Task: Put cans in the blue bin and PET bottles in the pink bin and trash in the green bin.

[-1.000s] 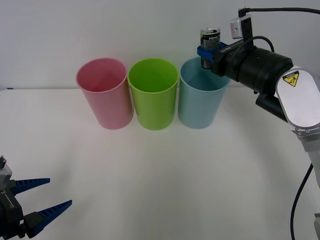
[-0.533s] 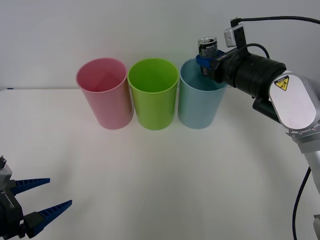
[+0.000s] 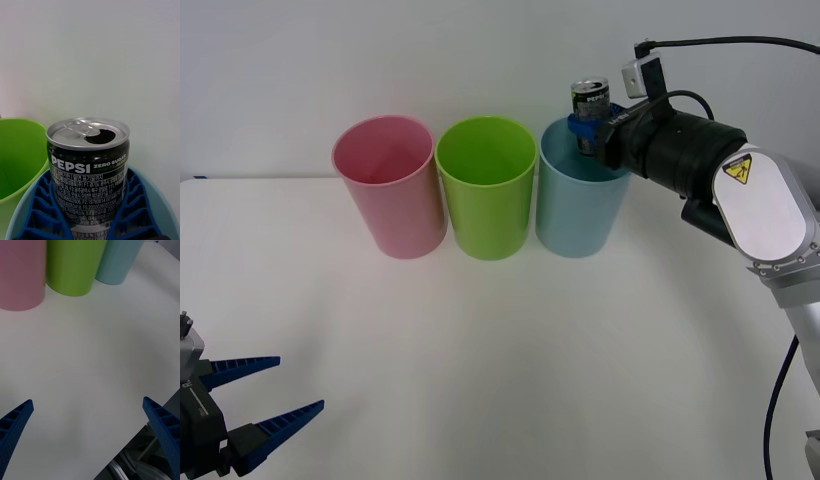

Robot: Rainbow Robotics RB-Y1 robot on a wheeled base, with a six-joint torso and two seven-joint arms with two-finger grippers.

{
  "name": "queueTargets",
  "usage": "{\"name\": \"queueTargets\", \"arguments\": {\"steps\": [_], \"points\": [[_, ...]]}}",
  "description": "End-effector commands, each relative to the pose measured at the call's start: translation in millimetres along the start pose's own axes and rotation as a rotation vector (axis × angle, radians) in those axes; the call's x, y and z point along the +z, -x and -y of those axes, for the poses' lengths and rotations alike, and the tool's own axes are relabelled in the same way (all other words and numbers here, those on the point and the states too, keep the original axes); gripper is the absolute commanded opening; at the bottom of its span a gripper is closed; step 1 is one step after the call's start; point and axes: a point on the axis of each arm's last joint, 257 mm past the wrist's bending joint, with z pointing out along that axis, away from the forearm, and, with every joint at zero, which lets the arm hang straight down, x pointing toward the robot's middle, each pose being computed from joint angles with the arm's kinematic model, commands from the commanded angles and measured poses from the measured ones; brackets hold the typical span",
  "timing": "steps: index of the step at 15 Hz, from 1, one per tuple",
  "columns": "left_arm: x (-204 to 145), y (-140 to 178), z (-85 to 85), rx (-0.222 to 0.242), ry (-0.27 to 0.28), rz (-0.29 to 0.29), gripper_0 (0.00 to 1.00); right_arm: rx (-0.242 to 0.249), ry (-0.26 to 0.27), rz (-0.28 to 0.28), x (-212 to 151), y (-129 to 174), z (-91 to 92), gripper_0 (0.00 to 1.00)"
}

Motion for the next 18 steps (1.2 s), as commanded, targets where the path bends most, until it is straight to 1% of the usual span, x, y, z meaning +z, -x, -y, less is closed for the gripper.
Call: {"name": "queueTargets", "arguments": {"steps": [1,3,8,10,11,12,13,14,15,16,18], "points": [[0,0,0.0,0.0,0.0,0.0,1.0,-0.017,-0.003,-0.003,2,-1,-1.9,1.0],[0,0,0.0,0.0,0.0,0.0,1.0,-0.028,-0.009,-0.007,2,-2,-0.7,1.0],[0,0,0.0,0.0,0.0,0.0,1.0,-0.026,-0.007,-0.009,3,-3,-2.3,1.0],[0,0,0.0,0.0,0.0,0.0,1.0,-0.02,-0.009,-0.008,3,-3,-1.6,1.0],[0,0,0.0,0.0,0.0,0.0,1.0,-0.006,0.0,-0.001,3,1,-3.6,1.0],[0,0,0.0,0.0,0.0,0.0,1.0,0.025,0.012,0.024,0,12,-3.6,1.0],[0,0,0.0,0.0,0.0,0.0,1.0,0.048,0.026,0.076,-7,33,-4.3,1.0],[0,0,0.0,0.0,0.0,0.0,1.0,0.058,0.054,0.107,-18,49,-9.4,1.0],[0,0,0.0,0.0,0.0,0.0,1.0,0.079,0.087,0.135,-34,63,-12.1,1.0],[0,0,0.0,0.0,0.0,0.0,1.0,0.092,0.112,0.153,-51,72,-12.9,1.0],[0,0,0.0,0.0,0.0,0.0,1.0,0.105,0.159,0.155,-84,69,-17.2,1.0]]}}
